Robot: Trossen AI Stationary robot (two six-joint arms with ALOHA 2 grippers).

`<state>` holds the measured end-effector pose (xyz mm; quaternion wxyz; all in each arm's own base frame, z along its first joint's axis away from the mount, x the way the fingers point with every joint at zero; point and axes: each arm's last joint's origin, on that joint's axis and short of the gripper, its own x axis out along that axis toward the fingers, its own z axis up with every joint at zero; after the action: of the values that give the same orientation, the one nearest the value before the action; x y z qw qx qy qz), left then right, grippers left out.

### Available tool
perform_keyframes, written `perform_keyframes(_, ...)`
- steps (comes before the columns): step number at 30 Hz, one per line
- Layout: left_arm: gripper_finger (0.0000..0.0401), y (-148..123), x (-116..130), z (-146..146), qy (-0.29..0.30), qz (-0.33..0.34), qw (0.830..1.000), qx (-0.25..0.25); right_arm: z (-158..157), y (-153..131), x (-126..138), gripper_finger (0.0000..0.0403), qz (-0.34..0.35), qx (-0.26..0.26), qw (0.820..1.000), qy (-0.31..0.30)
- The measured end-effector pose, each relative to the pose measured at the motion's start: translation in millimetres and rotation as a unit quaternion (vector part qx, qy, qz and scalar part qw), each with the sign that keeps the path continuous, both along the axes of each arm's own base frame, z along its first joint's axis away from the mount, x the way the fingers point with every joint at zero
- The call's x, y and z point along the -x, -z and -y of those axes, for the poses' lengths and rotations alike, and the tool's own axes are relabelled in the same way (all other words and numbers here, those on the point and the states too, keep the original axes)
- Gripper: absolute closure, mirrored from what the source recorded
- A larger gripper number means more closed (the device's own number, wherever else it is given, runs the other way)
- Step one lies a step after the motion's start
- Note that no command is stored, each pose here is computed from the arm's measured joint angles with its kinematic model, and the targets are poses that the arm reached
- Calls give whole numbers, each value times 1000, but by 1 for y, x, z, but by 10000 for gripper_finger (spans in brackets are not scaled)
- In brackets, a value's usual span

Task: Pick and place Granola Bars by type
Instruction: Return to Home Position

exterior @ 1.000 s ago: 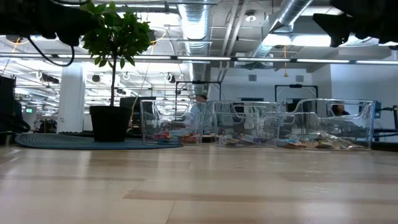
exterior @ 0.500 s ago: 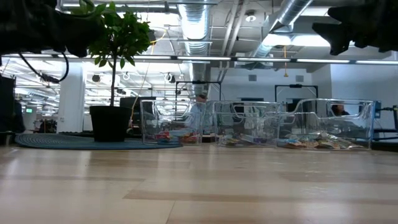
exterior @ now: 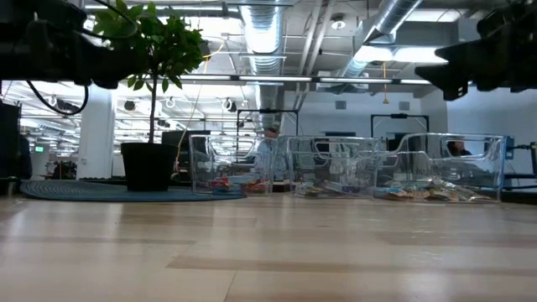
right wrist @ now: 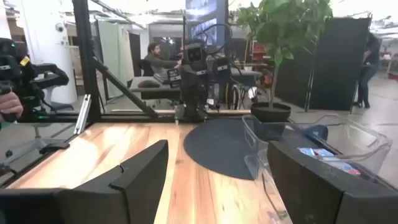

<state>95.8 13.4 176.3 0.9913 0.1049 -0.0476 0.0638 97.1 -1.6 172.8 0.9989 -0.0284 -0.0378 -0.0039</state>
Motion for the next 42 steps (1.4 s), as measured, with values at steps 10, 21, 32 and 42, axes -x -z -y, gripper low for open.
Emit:
perform_keyframes(10, 234, 7, -1, 0, 3, -35, 999, -19, 0, 4, 0, 132, -18, 15, 1000, -1)
perform_keyframes(21, 234, 7, -1, -2, -28, -35, 999, 7, 1, 7, -1, 132, -35, 14, 999, 15)
perform_keyframes(32, 234, 8, -1, -2, -26, -34, 999, 14, 1, 7, -1, 132, -35, 14, 999, 15)
perform_keyframes(42, 234, 8, -1, -2, -26, -34, 999, 15, 1, 7, -1, 132, -36, 14, 999, 14)
